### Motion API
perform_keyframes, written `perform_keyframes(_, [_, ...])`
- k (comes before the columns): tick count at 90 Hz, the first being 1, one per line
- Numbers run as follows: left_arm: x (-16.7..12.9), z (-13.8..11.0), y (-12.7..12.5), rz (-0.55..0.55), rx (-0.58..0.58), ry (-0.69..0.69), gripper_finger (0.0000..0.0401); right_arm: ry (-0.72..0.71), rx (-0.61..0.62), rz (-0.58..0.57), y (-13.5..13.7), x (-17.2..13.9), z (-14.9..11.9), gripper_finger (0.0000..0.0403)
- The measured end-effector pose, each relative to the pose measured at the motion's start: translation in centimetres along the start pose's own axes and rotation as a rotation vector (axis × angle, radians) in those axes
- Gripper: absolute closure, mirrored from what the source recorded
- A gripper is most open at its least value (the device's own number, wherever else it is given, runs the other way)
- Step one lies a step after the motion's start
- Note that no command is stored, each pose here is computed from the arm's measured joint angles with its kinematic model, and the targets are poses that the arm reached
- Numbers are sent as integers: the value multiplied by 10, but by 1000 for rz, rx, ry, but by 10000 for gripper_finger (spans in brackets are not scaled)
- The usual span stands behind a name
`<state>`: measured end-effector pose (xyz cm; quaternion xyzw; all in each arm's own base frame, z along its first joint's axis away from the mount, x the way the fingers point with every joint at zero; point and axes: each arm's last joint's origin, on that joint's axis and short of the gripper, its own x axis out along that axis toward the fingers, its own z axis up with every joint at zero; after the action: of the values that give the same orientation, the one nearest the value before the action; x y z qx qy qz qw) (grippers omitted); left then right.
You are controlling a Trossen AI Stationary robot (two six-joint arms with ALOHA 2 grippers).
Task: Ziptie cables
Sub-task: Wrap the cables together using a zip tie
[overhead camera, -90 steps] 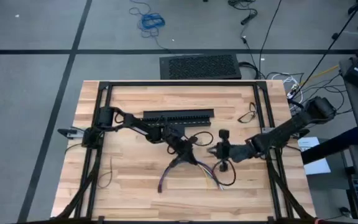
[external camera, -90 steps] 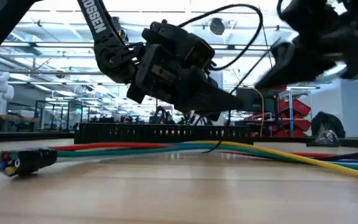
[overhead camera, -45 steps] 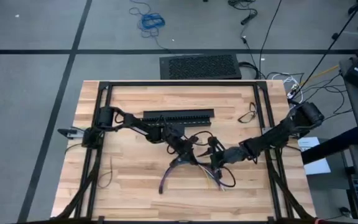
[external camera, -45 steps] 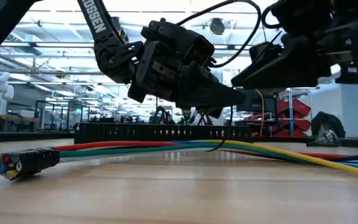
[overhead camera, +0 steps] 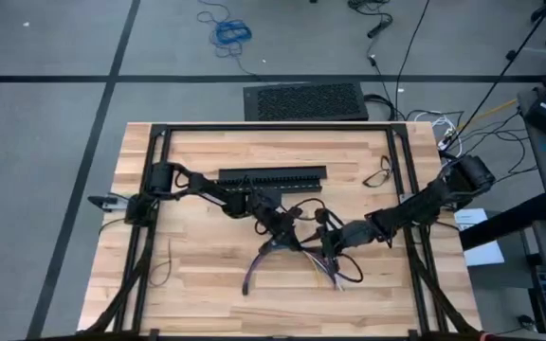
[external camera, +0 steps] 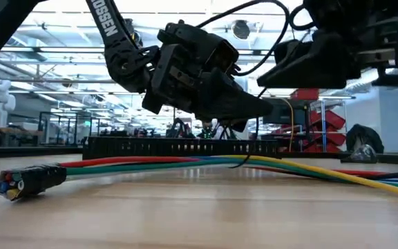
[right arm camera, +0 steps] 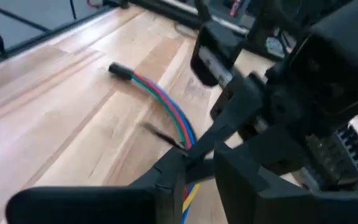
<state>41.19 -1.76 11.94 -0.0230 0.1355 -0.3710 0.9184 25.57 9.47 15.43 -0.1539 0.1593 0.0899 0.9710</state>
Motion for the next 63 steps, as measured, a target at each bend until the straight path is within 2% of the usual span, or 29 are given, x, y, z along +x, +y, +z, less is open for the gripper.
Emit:
perform_keyframes(10, [0, 0, 0, 0, -1, 0, 394, -2, 2, 10, -1, 0, 0, 337])
perform_keyframes(22, [0, 0, 0, 1, -38, 0, 394, 6, 19, 12, -4, 1, -2, 392])
perform_keyframes(30, [0, 0, 1, 5, -100, 0, 391, 12, 17, 12, -4, 1, -2, 400])
perform_keyframes(63, [-6, -2, 4, 20, -229, 33, 294, 29, 17, 0, -4, 1, -4, 402])
